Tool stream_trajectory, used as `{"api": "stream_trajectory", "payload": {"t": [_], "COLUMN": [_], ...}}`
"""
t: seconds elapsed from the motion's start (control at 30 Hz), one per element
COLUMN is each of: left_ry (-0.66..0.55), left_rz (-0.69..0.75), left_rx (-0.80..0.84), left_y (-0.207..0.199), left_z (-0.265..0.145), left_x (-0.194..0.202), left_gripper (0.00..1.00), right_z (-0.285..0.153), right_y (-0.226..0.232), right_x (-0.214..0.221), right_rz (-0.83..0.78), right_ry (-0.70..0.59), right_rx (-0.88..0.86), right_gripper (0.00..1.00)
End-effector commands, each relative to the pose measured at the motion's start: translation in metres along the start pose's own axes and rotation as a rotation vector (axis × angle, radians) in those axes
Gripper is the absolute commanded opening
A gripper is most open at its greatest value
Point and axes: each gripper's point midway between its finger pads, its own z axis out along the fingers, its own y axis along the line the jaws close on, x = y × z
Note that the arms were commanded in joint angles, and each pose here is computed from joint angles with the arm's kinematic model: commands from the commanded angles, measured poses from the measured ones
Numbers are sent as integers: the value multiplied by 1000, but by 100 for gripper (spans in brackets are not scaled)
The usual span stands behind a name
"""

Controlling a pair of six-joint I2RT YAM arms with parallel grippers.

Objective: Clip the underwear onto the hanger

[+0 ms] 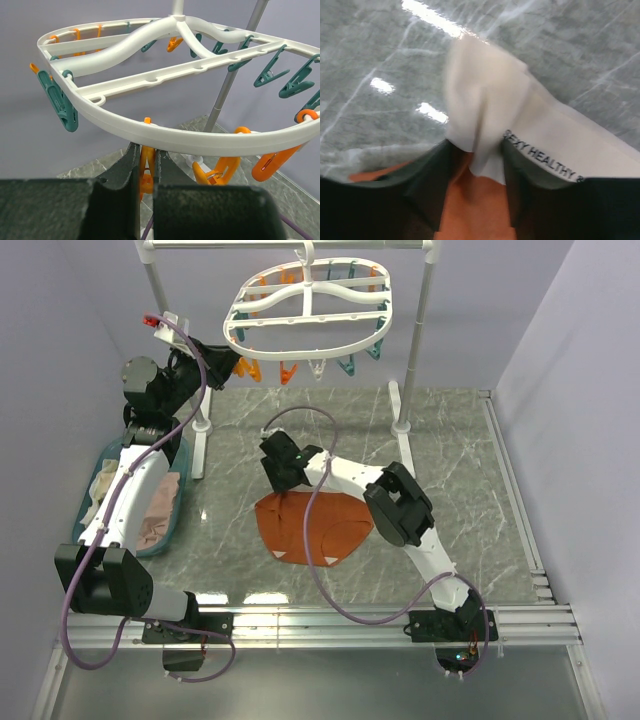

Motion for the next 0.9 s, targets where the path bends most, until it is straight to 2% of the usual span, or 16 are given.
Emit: {"api": "stream_trajectory", "payload": {"t": [0.0,0.03,0.1,0.13,0.17,0.23,0.3,0.33,0.4,0.53,0.87], "left_ry": [-21,-21,-20,-16,-15,-6,0,0,4,-1,11], "left_rz": [23,23,22,21,20,15,12,9,-2,-5,-18], "left_rx": [23,23,22,21,22,22,23,22,20,20,11], "left_y": [-11,-11,-11,-10,-10,-10,-11,-10,-10,-11,-11], "left_z": [-4,-4,-4,-4,-5,-5,-6,-6,-6,-5,-8], "left_x": [-12,-12,-12,-10,-10,-7,-6,-7,-6,-8,-4], "left_gripper": [0,0,0,0,0,0,0,0,0,0,0], "right_z": [4,4,4,5,4,3,-11,-12,-42,-87,-153], "right_y": [-3,-2,1,1,3,4,3,1,1,-5,5], "right_x": [39,39,41,41,41,37,16,8,-29,-84,-136], "right_rz": [16,13,10,9,11,29,38,33,26,-62,-346], "right_ry": [137,143,153,154,154,135,56,-12,-158,-430,-773], "right_rx": [-20,-26,-41,-46,-54,-72,-87,-82,-96,-85,-34], "right_gripper": [46,36,24,8,0,0,0,0,0,0,0]}}
